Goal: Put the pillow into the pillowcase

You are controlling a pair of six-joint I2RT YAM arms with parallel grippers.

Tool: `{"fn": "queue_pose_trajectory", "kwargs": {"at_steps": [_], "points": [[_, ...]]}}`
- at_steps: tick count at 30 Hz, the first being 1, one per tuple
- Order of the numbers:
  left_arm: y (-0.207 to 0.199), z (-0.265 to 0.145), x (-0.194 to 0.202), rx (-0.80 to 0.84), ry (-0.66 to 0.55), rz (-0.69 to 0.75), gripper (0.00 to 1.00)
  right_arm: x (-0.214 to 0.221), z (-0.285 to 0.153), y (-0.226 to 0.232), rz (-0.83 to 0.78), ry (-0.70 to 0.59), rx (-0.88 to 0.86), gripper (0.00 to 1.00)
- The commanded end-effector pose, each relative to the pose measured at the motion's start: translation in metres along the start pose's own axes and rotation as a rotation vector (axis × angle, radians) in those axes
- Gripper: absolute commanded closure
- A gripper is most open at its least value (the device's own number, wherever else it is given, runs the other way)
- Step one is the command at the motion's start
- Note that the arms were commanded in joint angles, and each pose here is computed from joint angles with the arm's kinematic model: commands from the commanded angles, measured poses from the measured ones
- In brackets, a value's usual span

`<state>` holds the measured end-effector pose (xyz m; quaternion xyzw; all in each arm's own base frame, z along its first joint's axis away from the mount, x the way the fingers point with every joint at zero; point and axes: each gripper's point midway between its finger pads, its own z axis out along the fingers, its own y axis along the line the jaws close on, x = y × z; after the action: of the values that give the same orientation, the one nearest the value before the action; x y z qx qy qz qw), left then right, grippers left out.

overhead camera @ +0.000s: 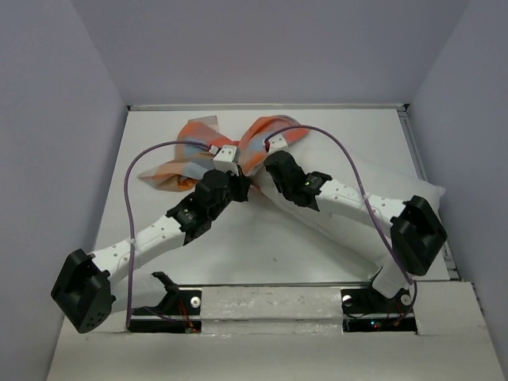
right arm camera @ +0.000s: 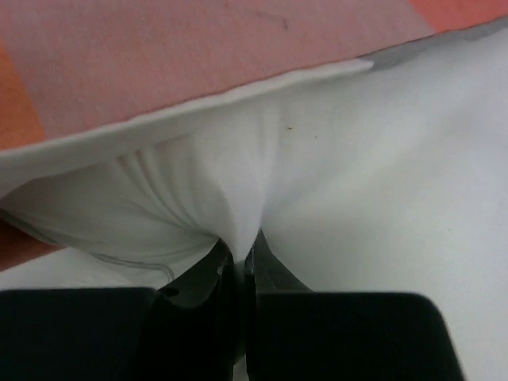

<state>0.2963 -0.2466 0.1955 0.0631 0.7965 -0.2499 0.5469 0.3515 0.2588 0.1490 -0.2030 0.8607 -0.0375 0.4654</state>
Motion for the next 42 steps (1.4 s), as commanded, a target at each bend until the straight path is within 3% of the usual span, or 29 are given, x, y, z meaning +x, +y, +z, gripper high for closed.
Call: {"fn": "queue_pose_trajectory", "kwargs": {"at_steps": [1,4,8,10,11,15,19,22,23,25,26,32,37,42], "points": [[-0.061,-0.033,-0.105,0.22,-0.196,-0.056,1.0,-0.066,-0.026,-0.038,0.232,-0.188,0.079,1.0],[-0.082,-0.046,-0.147,0.274,-0.235,-0.045,1.0,-0.114,-0.075,-0.075,0.351,-0.369,0.105,1.0],[-0.114,-0.058,-0.199,0.36,-0.257,0.004,1.0,-0.14,-0.111,-0.078,0.368,-0.485,-0.002,1.0],[-0.123,-0.05,-0.208,0.38,-0.233,0.03,1.0,-0.127,-0.101,-0.065,0.358,-0.454,-0.021,1.0],[-0.131,-0.059,-0.232,0.395,-0.266,0.043,1.0,-0.118,-0.09,-0.044,0.349,-0.417,-0.059,1.0],[-0.147,-0.048,-0.232,0.445,-0.19,0.037,1.0,-0.094,-0.066,0.014,0.376,-0.347,-0.202,1.0],[-0.146,-0.041,-0.171,0.522,-0.085,-0.036,1.0,-0.083,-0.079,0.057,0.465,-0.384,-0.473,1.0],[-0.138,-0.047,-0.138,0.518,-0.036,-0.087,1.0,-0.099,-0.094,0.046,0.513,-0.472,-0.481,1.0],[-0.133,-0.044,-0.104,0.507,0.019,-0.094,1.0,-0.1,-0.097,0.037,0.533,-0.498,-0.456,1.0],[-0.122,-0.055,-0.09,0.476,0.013,-0.131,1.0,-0.114,-0.117,0.011,0.607,-0.575,-0.459,1.0],[-0.111,-0.054,-0.063,0.446,0.053,-0.139,1.0,-0.114,-0.122,0.005,0.629,-0.597,-0.483,1.0],[-0.074,-0.062,-0.01,0.336,0.111,-0.167,1.0,-0.132,-0.155,-0.015,0.701,-0.705,-0.536,1.0],[-0.079,-0.066,0.003,0.353,0.133,-0.181,1.0,-0.122,-0.136,0.0,0.683,-0.646,-0.545,1.0],[-0.144,-0.085,-0.014,0.582,0.11,-0.211,1.0,-0.115,-0.082,0.041,0.72,-0.543,-0.588,1.0]]}}
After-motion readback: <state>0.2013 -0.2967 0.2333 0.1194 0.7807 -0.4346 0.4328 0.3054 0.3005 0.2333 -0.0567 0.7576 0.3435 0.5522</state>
